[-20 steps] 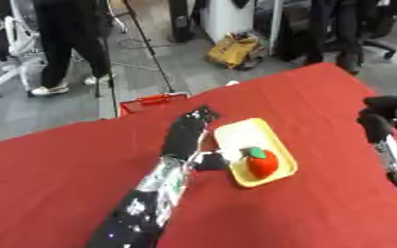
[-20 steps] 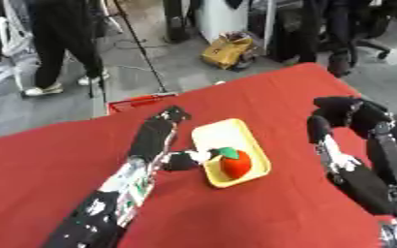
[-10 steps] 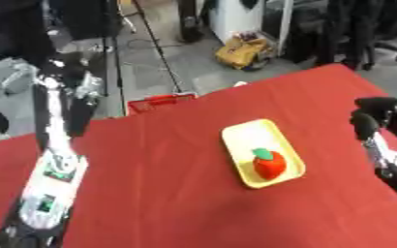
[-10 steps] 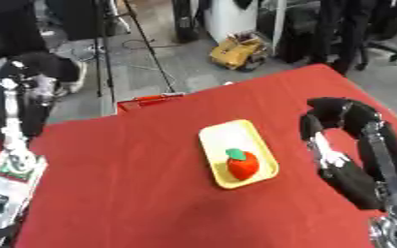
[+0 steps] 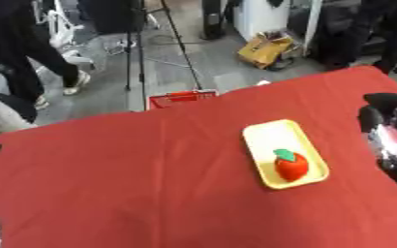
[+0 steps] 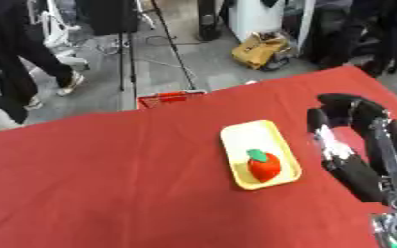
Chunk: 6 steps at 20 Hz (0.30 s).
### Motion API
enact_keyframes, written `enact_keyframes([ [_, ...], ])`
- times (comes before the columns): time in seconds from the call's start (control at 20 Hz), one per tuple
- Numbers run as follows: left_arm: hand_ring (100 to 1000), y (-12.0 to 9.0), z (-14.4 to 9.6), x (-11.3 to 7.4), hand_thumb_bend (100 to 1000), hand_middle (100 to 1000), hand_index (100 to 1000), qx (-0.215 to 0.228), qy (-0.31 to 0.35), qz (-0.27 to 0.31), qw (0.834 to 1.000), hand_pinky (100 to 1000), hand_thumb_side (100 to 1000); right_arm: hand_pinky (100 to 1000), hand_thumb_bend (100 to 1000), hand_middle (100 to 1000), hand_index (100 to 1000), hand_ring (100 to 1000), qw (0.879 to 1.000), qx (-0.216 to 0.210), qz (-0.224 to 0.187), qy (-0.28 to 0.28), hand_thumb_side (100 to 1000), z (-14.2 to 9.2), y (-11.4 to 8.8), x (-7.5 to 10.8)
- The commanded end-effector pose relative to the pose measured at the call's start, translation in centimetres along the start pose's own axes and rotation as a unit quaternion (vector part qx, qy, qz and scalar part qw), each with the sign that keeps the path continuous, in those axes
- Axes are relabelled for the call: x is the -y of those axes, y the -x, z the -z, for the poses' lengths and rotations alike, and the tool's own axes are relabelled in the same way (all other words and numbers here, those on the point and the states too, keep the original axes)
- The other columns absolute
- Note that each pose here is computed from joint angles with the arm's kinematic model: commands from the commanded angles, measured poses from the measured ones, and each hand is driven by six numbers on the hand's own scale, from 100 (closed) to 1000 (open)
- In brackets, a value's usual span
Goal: Pick up objects on the table and place them in the box.
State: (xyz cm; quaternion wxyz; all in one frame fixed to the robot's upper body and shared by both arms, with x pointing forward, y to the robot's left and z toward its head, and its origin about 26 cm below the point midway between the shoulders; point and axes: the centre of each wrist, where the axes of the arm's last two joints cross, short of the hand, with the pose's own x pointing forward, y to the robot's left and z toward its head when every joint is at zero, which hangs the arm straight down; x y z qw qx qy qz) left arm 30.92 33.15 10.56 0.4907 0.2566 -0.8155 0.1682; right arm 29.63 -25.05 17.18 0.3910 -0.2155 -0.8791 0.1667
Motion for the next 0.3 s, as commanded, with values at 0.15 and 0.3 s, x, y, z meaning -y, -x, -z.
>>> enact_keyframes([
  [0.15,666,-0.97,-0.24,-0.26,704,710,798,0.02,-0.012,-0.015,1.0,612,905,618,349,590,764,622,1.0,0.014,-0.01,0.01,657,0.38,-0.6,0.73],
  [0.3,665,-0.9,-0.82,-0.09,704,710,795,0.015,-0.014,-0.019,1.0,611,901,618,349,590,765,622,1.0,0.014,-0.01,0.007,659,0.31,-0.58,0.66],
])
